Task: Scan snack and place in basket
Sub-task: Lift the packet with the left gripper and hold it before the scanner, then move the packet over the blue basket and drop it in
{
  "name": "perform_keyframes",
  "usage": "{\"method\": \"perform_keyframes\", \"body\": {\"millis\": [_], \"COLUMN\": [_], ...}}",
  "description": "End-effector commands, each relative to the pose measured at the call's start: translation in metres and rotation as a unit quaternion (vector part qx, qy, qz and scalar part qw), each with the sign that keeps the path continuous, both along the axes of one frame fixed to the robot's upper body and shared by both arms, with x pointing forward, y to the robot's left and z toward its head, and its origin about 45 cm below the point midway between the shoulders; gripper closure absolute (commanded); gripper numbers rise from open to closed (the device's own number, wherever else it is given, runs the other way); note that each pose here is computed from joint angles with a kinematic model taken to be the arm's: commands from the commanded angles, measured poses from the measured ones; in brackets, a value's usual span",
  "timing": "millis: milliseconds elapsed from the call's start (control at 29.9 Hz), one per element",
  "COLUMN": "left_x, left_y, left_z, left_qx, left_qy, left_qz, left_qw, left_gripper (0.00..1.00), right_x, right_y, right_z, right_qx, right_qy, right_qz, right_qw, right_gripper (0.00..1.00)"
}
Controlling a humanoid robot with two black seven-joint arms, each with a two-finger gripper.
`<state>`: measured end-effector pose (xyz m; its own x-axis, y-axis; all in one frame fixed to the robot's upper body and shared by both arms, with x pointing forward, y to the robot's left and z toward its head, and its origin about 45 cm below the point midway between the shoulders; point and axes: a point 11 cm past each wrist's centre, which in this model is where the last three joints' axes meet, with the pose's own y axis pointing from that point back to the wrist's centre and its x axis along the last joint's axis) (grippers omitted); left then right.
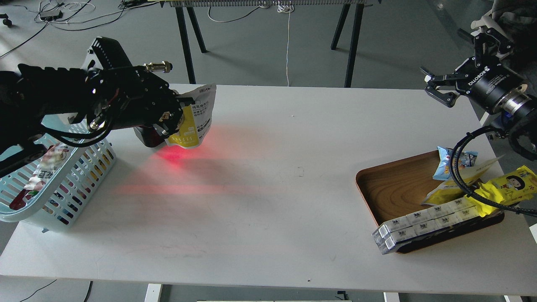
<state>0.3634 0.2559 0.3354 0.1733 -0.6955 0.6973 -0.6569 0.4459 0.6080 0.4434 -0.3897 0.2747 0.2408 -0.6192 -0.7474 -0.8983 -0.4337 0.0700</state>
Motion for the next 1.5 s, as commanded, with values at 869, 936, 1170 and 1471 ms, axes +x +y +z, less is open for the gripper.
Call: {"method": "perform_keyframes", "body": {"millis": [869, 936, 1170, 1471], "left_x": [-0.001, -0.005, -0.012, -0.012], "left_y": [-0.001, 0.006, 0.022, 0.034], "left_z": [-0.017, -0.023, -0.027, 0.035], "left_qx": [-0.004, 0.0, 0.01, 0.0], "left_qy": [0.018, 0.028, 0.035, -0.038], "left_qz": [0.005, 0.012, 0.026, 0.028], "left_qw": [1.0, 1.0, 0.999, 0.999], "left_gripper": [0.99, 0.99, 0.99, 0.99], "right_x": [-0.002, -0.002, -0.003, -0.002], "right_y": [-0.002, -0.001, -0.001, 0.003], "right_z": [-0.004, -0.005, -0.006, -0.008], "right_qx": [0.0, 0.0, 0.0, 0.004], "right_qy": [0.005, 0.005, 0.006, 0.007], "right_qz": [-0.002, -0.002, -0.001, 0.001], "right_qw": [1.0, 1.0, 1.0, 1.0], "right_gripper": [0.01, 0.01, 0.01, 0.01]}}
